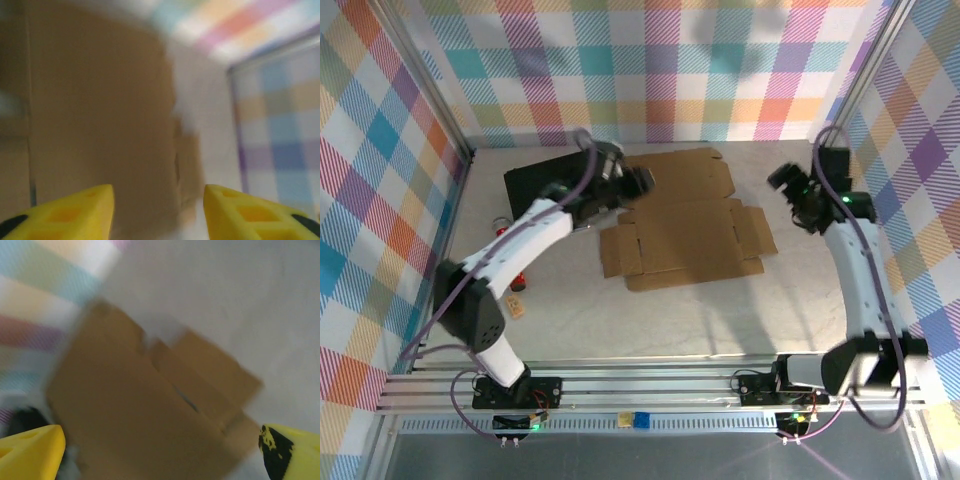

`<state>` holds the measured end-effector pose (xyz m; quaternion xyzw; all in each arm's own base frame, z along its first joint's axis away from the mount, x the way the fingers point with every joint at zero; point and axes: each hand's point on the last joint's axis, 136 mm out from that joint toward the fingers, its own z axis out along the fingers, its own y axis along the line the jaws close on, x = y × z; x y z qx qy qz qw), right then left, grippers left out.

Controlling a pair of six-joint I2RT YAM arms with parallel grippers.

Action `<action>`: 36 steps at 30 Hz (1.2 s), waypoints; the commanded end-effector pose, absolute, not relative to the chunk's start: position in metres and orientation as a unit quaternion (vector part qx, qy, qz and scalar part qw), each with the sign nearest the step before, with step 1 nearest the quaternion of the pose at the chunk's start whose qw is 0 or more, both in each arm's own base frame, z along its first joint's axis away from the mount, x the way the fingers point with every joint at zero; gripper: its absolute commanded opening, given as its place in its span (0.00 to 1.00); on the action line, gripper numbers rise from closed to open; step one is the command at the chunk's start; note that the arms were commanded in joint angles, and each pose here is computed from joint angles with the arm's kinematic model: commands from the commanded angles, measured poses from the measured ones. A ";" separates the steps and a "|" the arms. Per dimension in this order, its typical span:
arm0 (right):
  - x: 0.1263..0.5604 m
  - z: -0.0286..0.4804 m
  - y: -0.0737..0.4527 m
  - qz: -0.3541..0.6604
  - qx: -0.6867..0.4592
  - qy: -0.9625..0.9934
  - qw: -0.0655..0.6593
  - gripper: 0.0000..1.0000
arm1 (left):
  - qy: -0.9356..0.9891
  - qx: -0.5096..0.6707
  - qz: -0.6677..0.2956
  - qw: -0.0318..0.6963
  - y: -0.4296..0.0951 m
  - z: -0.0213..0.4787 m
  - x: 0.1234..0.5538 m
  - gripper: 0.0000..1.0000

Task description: Fold the paper box

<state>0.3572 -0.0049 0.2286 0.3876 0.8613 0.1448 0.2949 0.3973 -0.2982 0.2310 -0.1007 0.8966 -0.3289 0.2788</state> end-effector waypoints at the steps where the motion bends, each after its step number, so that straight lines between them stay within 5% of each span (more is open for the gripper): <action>1: 0.325 0.170 0.023 0.221 0.415 0.868 0.162 1.00 | 0.930 -0.100 -0.318 0.153 -0.316 0.183 0.350 0.31; 6: 0.338 0.121 0.024 0.275 0.424 0.850 0.150 0.86 | 0.940 -0.100 -0.304 0.116 -0.331 0.139 0.355 0.16; 25: 0.380 0.049 0.009 0.349 0.455 0.808 0.135 0.57 | 0.968 -0.065 -0.234 0.063 -0.324 0.059 0.349 0.14; 36: 0.376 0.051 -0.002 0.337 0.506 0.777 0.165 0.09 | 0.961 -0.042 -0.247 0.114 -0.325 0.101 0.359 0.15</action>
